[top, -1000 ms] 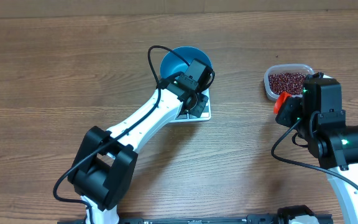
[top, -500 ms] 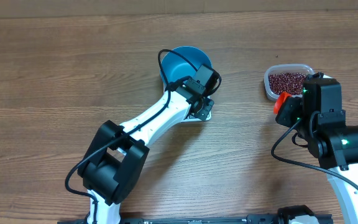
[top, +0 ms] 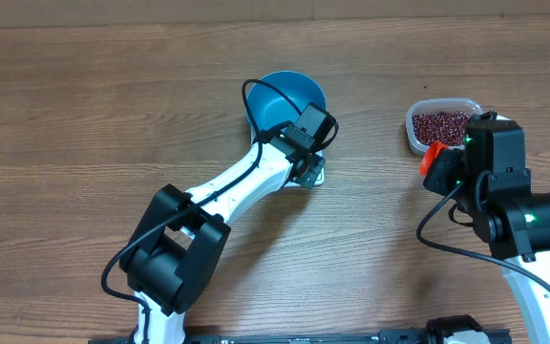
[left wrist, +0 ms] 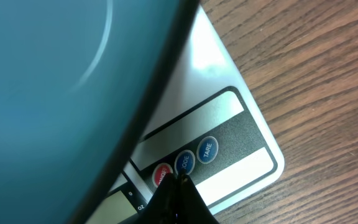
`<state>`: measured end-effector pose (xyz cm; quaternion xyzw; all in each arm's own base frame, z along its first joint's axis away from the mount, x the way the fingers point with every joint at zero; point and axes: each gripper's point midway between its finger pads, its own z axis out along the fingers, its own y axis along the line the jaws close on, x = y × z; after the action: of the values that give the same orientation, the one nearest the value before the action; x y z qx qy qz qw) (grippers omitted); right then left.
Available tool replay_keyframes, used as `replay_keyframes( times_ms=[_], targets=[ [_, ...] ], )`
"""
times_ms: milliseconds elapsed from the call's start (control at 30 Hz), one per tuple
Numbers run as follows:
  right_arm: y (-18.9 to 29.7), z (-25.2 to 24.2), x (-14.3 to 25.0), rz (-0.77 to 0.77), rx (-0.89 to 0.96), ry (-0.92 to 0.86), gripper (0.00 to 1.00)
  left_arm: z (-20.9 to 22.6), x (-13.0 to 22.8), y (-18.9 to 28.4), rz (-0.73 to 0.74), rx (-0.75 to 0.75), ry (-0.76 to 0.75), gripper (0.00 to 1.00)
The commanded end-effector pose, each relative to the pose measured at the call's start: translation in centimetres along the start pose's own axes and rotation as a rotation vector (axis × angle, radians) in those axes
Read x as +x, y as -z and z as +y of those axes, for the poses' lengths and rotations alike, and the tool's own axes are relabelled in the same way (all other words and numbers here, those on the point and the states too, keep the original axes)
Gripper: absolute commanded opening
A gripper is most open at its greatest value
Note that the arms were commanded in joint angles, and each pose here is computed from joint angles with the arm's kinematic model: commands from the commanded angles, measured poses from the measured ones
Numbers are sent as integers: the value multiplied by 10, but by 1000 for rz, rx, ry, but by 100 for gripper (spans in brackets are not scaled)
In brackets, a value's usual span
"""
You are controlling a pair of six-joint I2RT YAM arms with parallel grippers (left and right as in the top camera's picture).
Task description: Scoop item into bowl and weigh 150g on scale
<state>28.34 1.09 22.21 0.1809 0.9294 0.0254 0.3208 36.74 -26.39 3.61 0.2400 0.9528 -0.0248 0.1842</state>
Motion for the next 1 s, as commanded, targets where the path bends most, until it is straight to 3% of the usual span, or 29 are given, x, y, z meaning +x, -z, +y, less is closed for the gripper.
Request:
replay_keyframes(
  times_ms=[0,967],
  targets=[
    [7,1,-10,-37,0,-7,4,2,3,-5,9,-19,-17,5],
    [7,1,-10,-35,0,-7,4,10,8,-8,14,-62,10,5]
  ],
)
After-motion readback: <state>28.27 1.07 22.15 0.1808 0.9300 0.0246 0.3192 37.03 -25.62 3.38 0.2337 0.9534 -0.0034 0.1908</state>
